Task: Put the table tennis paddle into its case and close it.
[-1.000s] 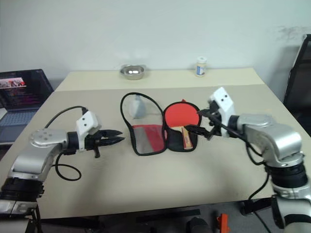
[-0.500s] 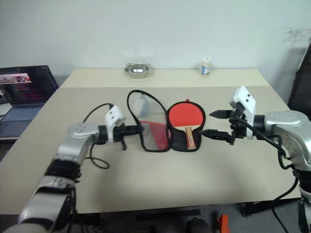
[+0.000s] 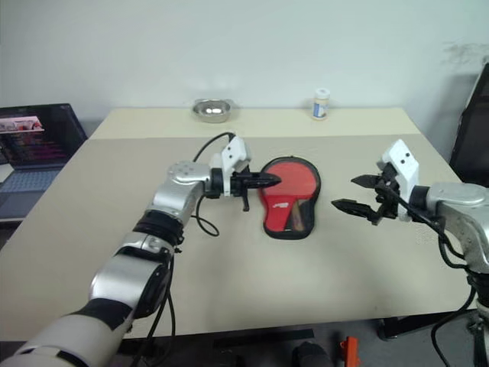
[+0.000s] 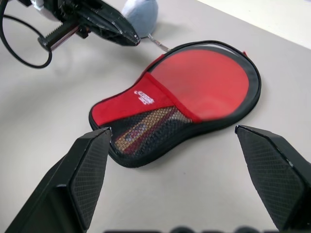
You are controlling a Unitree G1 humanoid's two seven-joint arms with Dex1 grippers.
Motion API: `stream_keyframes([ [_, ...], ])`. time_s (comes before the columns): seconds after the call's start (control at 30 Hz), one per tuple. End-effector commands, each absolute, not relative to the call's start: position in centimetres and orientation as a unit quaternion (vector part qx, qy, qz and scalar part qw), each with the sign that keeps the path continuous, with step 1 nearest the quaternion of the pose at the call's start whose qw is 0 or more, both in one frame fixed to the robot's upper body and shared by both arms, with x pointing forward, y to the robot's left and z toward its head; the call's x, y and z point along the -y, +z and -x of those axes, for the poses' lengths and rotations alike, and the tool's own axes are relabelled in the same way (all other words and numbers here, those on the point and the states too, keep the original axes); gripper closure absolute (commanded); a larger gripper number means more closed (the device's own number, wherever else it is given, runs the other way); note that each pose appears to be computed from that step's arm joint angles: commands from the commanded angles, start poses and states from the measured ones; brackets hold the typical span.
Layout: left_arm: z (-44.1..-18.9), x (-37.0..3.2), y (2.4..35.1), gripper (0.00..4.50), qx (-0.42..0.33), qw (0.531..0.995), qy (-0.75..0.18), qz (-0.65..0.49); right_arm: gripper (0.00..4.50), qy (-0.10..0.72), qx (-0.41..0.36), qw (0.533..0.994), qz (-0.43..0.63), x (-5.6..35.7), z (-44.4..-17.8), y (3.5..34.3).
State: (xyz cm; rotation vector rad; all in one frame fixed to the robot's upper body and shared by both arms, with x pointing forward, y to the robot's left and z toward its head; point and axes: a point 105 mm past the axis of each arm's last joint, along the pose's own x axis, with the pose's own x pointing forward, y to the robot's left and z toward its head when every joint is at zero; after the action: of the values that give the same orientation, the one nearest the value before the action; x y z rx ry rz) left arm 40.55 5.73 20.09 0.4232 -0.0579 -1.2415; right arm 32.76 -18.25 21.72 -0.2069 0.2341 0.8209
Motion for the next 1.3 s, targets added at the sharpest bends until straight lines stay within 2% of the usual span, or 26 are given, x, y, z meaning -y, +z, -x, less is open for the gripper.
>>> stream_keyframes([
  [0.03,-40.3,-7.5,20.7,4.49,0.041,0.794,-0.568,-0.214,0.0,0.395,-0.101,0.908,0.092,17.9,-33.4,21.9],
  [0.2,-37.7,-11.5,20.2,4.49,0.027,0.789,-0.57,-0.227,0.0,0.383,-0.142,0.906,0.113,16.1,-35.8,18.4],
  [0.4,-34.0,-14.7,20.9,4.49,0.006,0.794,-0.571,-0.21,0.0,0.359,-0.173,0.915,0.06,14.7,-39.5,15.9],
  [0.57,-33.1,-16.0,21.6,4.49,0.002,0.819,-0.536,-0.205,0.0,0.317,-0.189,0.928,0.057,14.7,-42.4,14.0],
  [0.7,-32.6,-16.3,21.6,4.49,-0.002,0.827,-0.523,-0.205,0.0,0.31,-0.216,0.923,0.078,15.0,-43.0,12.2],
  [0.87,-32.5,-16.4,21.6,4.49,-0.005,0.831,-0.515,-0.208,0.0,0.342,-0.255,0.9,0.094,14.0,-42.5,10.4],
  [0.97,-32.5,-16.5,21.6,4.5,-0.007,0.832,-0.513,-0.209,0.59,0.361,-0.272,0.887,0.097,13.1,-42.1,9.6],
  [1.23,-32.6,-16.8,21.3,4.5,-0.014,0.833,-0.508,-0.219,3.16,0.375,-0.299,0.875,0.068,10.6,-41.9,8.4],
  [1.3,-32.4,-17.1,21.0,4.5,-0.023,0.832,-0.508,-0.221,3.68,0.378,-0.303,0.874,0.041,10.0,-41.8,8.4],
])
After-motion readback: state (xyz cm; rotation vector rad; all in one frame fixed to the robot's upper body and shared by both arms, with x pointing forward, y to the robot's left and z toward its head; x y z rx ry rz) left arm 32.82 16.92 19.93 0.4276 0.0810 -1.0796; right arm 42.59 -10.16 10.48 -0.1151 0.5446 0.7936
